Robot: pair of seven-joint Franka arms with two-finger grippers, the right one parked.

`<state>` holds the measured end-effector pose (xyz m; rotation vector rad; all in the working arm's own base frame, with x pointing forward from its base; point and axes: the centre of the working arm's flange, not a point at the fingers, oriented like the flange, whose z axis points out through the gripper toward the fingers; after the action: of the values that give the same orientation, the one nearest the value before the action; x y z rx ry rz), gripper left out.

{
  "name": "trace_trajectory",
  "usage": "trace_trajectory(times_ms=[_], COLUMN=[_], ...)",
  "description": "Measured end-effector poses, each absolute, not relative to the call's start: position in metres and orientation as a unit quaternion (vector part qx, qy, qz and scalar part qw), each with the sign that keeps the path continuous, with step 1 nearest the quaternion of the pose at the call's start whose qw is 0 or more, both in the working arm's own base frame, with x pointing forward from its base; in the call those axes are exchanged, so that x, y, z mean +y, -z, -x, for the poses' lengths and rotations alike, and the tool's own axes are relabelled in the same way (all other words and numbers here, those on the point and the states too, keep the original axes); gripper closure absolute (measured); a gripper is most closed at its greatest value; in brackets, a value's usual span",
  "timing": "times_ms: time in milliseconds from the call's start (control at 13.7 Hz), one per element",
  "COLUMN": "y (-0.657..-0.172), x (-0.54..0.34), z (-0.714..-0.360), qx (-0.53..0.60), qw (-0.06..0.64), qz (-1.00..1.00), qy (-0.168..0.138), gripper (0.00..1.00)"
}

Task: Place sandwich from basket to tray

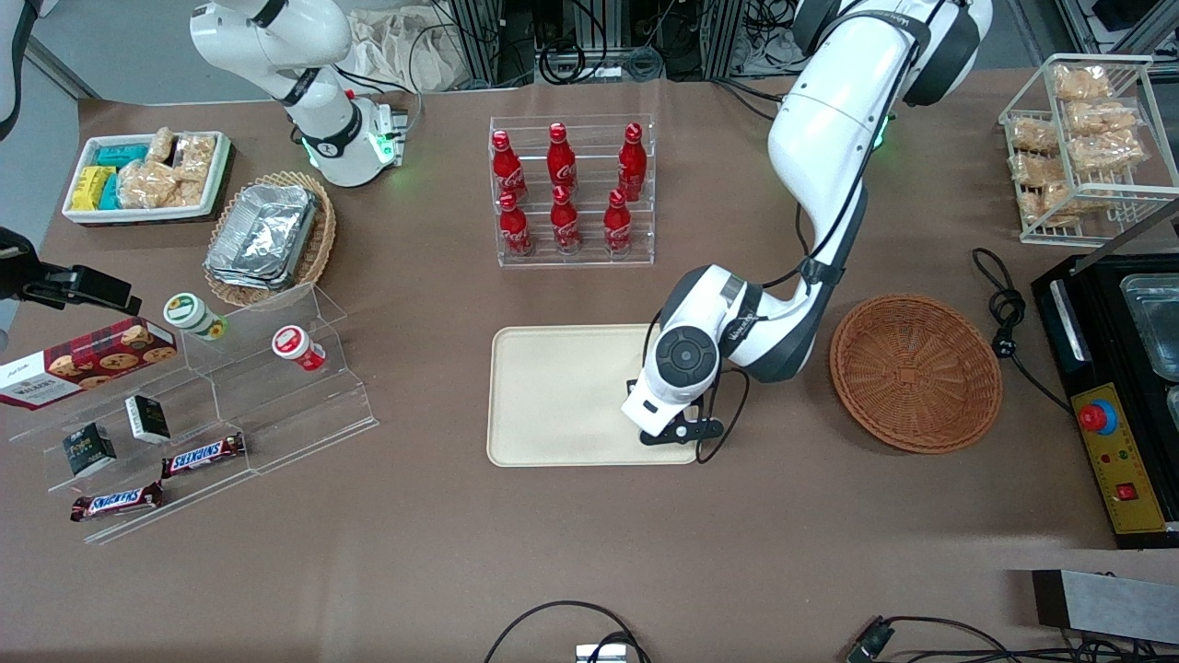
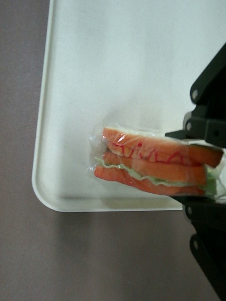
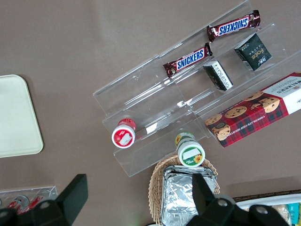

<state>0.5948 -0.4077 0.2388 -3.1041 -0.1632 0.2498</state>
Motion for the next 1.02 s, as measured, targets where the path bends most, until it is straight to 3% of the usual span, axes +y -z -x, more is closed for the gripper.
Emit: trace_trajectory(times_ms=[219,365,729,1021], y=[-0.261,-0.303,-0.441,-0.482], x=[-0.401,-0.385,-0.277,-0.186], z=[-0.605,-0.616,-0.635,-0.602], qx=[-0.059,-0.07,-0.124,-0.079], qw=[0.008,0.007,0.0,-0.006], qz=[0.996,0.996,0.991,0.996], qy=[-0.069,-0.062,-0.046,-0.03], gripper=[0.21,0.01,0.0,0.0])
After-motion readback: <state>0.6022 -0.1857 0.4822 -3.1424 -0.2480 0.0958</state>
